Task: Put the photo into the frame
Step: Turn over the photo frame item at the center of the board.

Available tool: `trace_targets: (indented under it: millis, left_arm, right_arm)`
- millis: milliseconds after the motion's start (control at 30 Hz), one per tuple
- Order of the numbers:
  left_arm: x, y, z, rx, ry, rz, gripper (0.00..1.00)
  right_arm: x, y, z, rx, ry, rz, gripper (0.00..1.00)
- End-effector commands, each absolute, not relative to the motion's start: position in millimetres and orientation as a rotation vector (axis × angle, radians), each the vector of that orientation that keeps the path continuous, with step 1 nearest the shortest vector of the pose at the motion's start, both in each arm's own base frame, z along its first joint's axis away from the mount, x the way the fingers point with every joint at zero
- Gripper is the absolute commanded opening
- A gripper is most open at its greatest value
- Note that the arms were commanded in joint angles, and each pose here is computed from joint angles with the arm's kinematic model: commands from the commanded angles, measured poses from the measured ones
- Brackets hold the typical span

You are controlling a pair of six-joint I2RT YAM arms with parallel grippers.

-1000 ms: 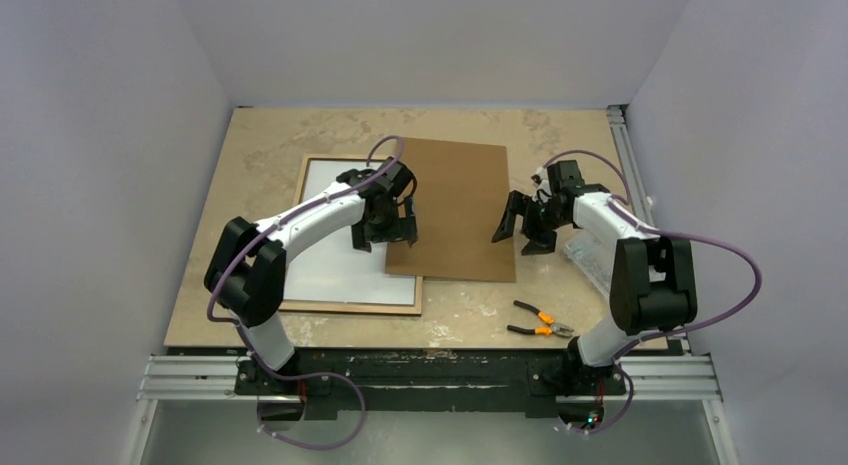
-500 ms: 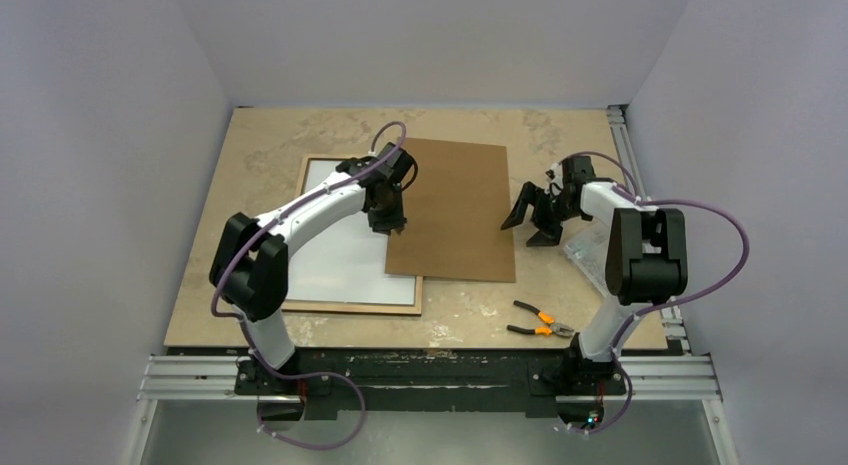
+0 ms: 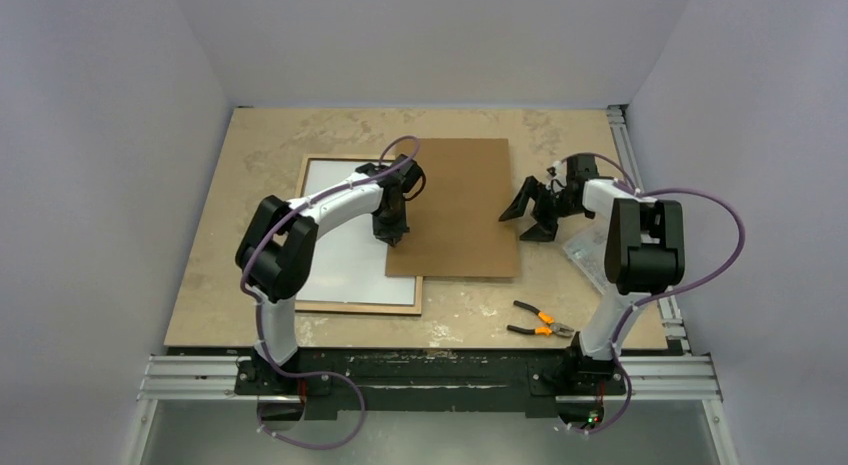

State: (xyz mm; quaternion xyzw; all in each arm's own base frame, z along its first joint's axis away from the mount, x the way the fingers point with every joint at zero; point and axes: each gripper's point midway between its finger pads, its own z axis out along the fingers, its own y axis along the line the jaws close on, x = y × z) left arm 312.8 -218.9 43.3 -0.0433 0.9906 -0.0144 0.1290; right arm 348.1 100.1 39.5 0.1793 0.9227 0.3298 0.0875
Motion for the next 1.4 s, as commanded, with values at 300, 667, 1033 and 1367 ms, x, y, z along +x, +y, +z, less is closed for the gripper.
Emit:
trace_targets:
  millis: [300,667,1033,1367]
  left_arm:
    - [308.5,-209.2,17.9,-0.12,2.925,0.05,0.0]
    - [308.1,-212.3,16.9,-0.124,2.926,0.028,0.01]
    - [313.0,-217.9,76.3,-0.119,2.794,-0.108,0.25]
    - [304.7,-214.6,150.1,-0.119,2.643,-0.266,0.53]
  right_arm:
    - [351.4,119.6,13.6,0.506,2.684,1.186,0.77]
    - [344.9,148.3,64.8,0.443,2.534,1.442,0.34]
    - [351.5,143.6,125.8,0.306,2.517,1.305,0.0]
    - [352.2,118.4,235.9,0.205,2.432,0.994,0.0]
